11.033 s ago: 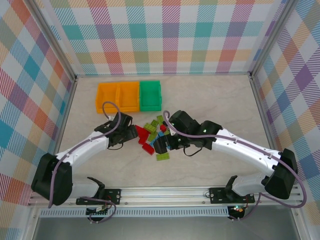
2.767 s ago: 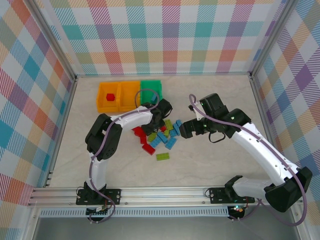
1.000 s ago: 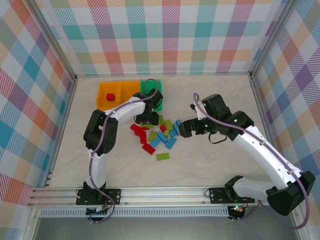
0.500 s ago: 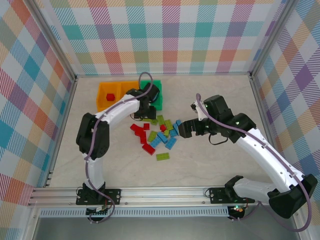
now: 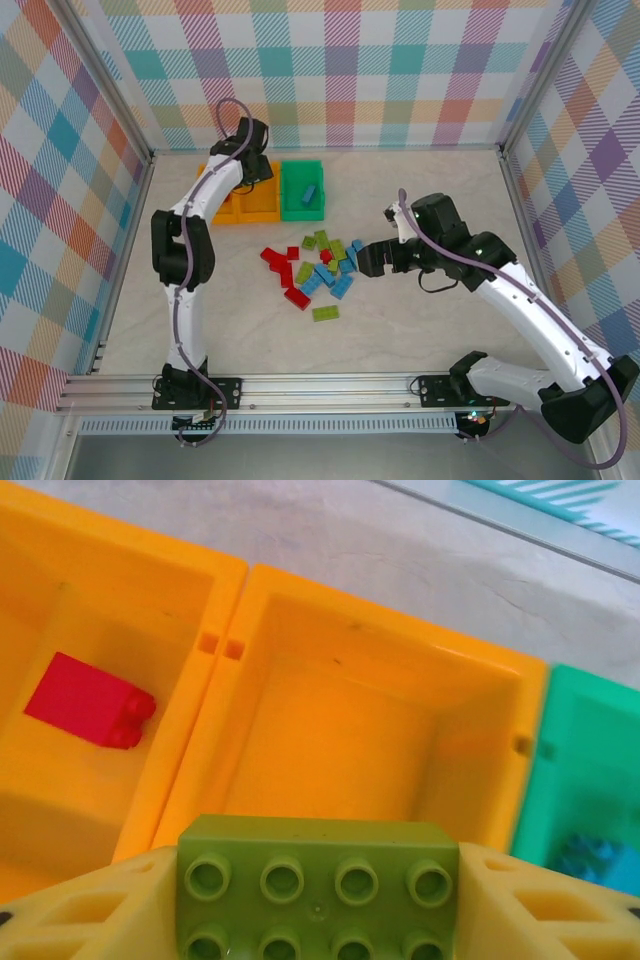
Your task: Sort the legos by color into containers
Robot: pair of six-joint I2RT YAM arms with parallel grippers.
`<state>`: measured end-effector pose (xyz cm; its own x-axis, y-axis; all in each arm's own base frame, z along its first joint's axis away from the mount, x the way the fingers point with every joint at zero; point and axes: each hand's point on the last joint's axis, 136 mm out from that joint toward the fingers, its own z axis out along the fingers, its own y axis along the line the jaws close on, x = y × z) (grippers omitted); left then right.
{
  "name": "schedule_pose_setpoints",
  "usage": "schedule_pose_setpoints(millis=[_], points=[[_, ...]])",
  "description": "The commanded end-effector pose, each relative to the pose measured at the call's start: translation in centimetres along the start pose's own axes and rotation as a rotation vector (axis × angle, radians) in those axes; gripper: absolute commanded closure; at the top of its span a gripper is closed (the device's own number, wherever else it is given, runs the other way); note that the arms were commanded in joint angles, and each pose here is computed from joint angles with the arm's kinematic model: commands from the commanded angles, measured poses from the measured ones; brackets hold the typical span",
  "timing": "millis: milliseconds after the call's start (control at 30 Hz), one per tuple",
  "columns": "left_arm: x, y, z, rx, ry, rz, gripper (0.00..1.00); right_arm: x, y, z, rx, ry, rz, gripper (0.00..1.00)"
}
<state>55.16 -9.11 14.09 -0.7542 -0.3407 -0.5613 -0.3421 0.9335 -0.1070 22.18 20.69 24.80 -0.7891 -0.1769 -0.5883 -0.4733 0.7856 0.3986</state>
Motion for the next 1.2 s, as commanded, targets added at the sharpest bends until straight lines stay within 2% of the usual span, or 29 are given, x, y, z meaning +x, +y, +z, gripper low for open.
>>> schedule_pose_setpoints(millis=[0,100,233,300,400,567,700,800,867,967,1167], points=[[-0.9,-0.7,-0.2,0.035,0.006,-0.021,0.3,0.5,0.3,-0.5,-0.02,-0.004,0.017,0.0],[-1.6,-1.0,-1.5,0.058,-0.011,-0.027,0.25,0.4,0.0,-0.3,-0.004,-0.013,0.017,0.0],[-1.8,-1.6,-5.0,0.142,-0.03,-0.044,0.23,0.1,-0.8,0.5,0.032,-0.024,0.023,0.0],[-1.4,-2.0,-7.5,0.206,-0.039,-0.05,0.23,0.0,-1.5,1.1,0.061,-0.026,0.03,0.0],[-0.1,-3.3,-13.1,0.346,-0.083,-0.018,0.24,-0.1,-3.3,2.5,0.14,-0.032,0.054,0.0],[5.0,-4.4,-24.3,0.509,-0.221,0.196,0.25,-0.2,-5.4,6.0,0.205,-0.001,0.076,0.0],[11.2,-4.3,-29.8,0.639,-0.23,0.459,0.23,-0.5,-6.7,9.6,0.211,0.044,0.083,0.0],[15.9,-2.6,-31.5,0.675,-0.173,0.65,0.22,-1.1,-8.2,12.2,0.208,0.067,0.109,0.03],[18.8,-0.9,-31.6,0.688,-0.141,0.766,0.19,-1.5,-9.3,14.0,0.198,0.082,0.145,0.15],[21.9,0.9,-30.7,0.722,-0.143,0.889,0.15,-1.8,-10.6,16.3,0.189,0.108,0.18,0.25],[24.6,1.4,-29.3,0.807,-0.226,0.975,0.1,-1.7,-12.8,19.5,0.205,0.138,0.237,0.38]])
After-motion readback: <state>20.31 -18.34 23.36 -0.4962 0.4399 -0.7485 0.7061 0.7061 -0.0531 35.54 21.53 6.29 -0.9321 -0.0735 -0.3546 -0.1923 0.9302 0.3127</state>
